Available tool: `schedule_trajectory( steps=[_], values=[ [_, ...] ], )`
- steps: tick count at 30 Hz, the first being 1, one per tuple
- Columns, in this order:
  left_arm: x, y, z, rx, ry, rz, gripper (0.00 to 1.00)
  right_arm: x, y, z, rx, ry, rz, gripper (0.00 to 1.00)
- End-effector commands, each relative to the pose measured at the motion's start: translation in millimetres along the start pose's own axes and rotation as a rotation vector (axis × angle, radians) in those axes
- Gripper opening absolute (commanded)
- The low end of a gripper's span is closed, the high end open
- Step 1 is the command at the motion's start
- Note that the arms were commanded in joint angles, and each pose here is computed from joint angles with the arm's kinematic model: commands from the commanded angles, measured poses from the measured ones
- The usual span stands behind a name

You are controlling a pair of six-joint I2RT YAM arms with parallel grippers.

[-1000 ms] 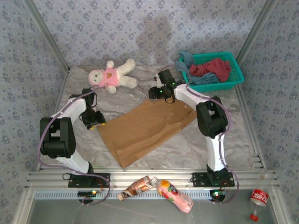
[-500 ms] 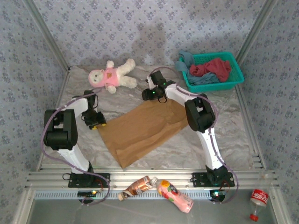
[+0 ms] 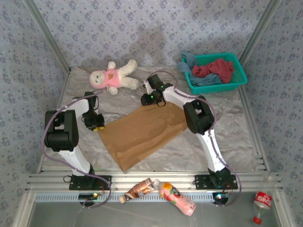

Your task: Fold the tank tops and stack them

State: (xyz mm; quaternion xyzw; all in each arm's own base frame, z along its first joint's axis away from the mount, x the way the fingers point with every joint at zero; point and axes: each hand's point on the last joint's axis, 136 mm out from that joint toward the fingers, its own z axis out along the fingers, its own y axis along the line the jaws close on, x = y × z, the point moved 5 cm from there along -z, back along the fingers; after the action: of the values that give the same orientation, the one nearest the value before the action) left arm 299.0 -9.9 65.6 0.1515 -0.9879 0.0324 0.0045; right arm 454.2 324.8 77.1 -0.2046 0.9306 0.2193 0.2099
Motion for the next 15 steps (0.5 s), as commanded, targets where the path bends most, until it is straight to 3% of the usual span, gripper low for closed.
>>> schedule_trajectory(
  steps=[1,5,15],
  values=[
    [-1,-14,15,0.059,0.024,0.039,0.18,1,0,2,-0.004,0.025,-0.013,0.36],
    [-3,-17,7,0.058,0.006,0.053,0.05,-2,1,0,-0.003,0.017,-0.017,0.26],
    [4,-27,-23,-0.002,-0.059,0.122,0.02,-15,4,-24,-0.025,-0.064,-0.036,0.12]
  ],
)
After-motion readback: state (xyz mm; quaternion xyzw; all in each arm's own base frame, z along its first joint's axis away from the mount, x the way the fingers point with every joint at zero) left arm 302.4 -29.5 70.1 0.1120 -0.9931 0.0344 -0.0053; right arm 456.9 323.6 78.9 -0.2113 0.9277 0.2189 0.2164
